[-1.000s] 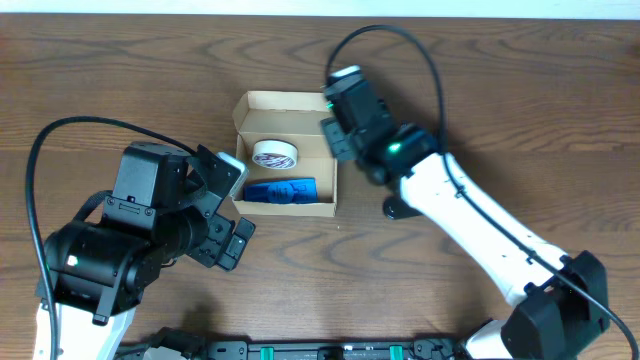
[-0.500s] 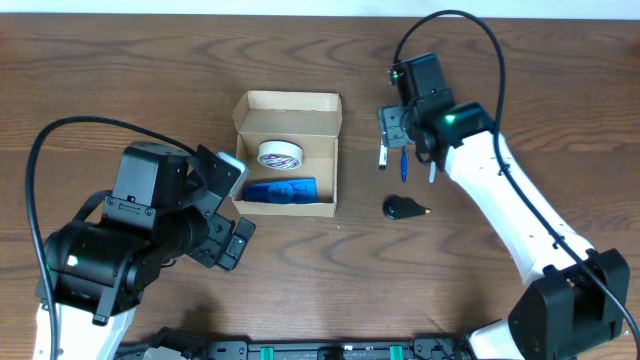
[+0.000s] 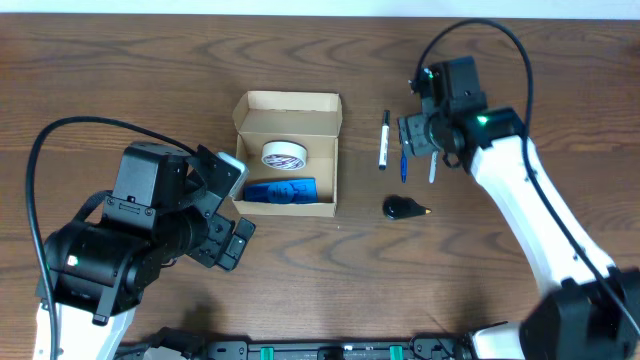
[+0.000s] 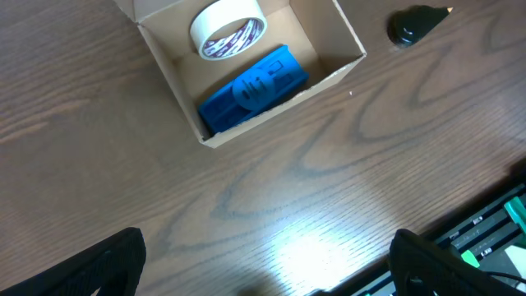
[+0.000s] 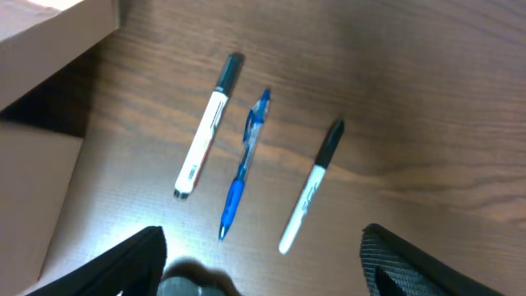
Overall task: Pack container
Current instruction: 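Lift the right gripper out and move it to the black round object, then lower the right gripper over the black round object and grasp it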
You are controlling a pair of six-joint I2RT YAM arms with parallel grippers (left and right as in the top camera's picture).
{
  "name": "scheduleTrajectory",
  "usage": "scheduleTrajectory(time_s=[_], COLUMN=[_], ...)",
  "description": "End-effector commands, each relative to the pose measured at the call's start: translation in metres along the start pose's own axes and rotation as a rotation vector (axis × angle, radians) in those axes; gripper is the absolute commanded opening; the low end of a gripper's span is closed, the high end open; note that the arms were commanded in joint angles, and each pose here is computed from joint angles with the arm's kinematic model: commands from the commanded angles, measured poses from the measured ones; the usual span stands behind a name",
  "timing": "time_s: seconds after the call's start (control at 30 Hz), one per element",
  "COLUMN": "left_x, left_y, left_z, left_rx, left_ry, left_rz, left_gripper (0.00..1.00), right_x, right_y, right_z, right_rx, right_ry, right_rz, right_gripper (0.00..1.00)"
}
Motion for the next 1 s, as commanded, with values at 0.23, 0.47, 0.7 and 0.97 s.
scheduleTrajectory(time_s=[0.23, 0.47, 0.7, 0.97], left_x=[-0.003, -0.003, -0.003, -0.003], left_y=[-0.001, -0.001, -0.001, -0.001], left_z=[-0.004, -0.004, -0.004, -0.004], left_rx=[0.003, 0.003, 0.003, 0.003], left_ry=[-0.013, -0.013, -0.013, -0.013], left_rz=[0.015, 0.015, 0.015, 0.015], left_gripper=[0.95, 0.95, 0.95, 0.95], right_x=[0.052, 0.094, 0.111, 0.135], right_y=[0.003, 0.042, 0.054, 0.060], right_z=[-0.037, -0.013, 0.018, 0.058], right_rx=[-0.070, -0.318, -0.362, -0.372], right_ry=[-0.053, 0.051, 0.151, 0.290], right_rz=[-0.049, -0.297, -0.376, -0.409], right_gripper=[0.84, 0.96, 0.99, 0.99])
Point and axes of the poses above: each gripper's point midway between its finger pads, its own z axis out along the fingers, its own y axis along the line the jaws close on, x = y × z, the point moved 3 cm from there along -z, back along the fingers, and after that the axes turned 5 degrees about z, right-handed, at the moved point
